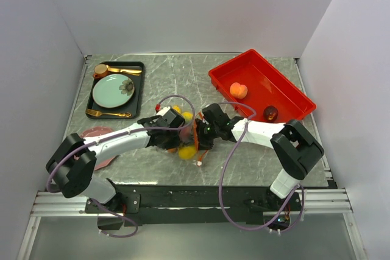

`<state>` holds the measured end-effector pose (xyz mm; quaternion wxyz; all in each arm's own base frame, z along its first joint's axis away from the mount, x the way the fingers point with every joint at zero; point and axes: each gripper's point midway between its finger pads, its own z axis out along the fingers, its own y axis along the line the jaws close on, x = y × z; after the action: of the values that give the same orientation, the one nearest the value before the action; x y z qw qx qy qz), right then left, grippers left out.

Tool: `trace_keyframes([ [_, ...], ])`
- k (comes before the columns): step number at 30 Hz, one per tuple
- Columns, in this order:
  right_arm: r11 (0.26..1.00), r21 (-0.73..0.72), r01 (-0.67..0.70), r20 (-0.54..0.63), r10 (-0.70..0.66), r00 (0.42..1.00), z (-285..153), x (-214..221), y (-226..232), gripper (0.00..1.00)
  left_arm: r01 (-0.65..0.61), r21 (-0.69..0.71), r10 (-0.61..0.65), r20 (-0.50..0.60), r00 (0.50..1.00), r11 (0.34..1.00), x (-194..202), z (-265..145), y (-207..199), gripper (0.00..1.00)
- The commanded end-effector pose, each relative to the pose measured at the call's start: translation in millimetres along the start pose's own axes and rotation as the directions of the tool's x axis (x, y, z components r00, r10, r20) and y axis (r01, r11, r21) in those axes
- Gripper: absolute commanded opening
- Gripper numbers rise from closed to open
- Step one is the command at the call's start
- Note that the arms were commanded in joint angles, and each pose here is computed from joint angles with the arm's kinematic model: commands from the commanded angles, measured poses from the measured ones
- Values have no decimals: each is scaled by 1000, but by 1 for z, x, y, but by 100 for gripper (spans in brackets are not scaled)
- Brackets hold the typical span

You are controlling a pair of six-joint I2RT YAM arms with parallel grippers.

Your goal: Open the zip-top bag and remove the fake food

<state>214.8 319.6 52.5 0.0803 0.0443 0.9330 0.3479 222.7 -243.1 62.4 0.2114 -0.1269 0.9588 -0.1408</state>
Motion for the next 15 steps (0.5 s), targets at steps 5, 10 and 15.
trace_keyframes([
  [5, 1000, 12, -17, 114, 15, 993, -30, -18, 5, 36, 44, -83, -43, 24, 999, 996, -4, 4, 10, 1],
  [10, 998, 14, -54, 177, 50, 983, -47, -29, -4, 36, 61, -70, -59, 18, 998, 996, -6, 2, 11, 1],
  [15, 996, 46, -82, 250, 68, 966, -74, -42, -15, 35, 62, -24, -61, 16, 998, 998, -11, -3, -1, 1],
])
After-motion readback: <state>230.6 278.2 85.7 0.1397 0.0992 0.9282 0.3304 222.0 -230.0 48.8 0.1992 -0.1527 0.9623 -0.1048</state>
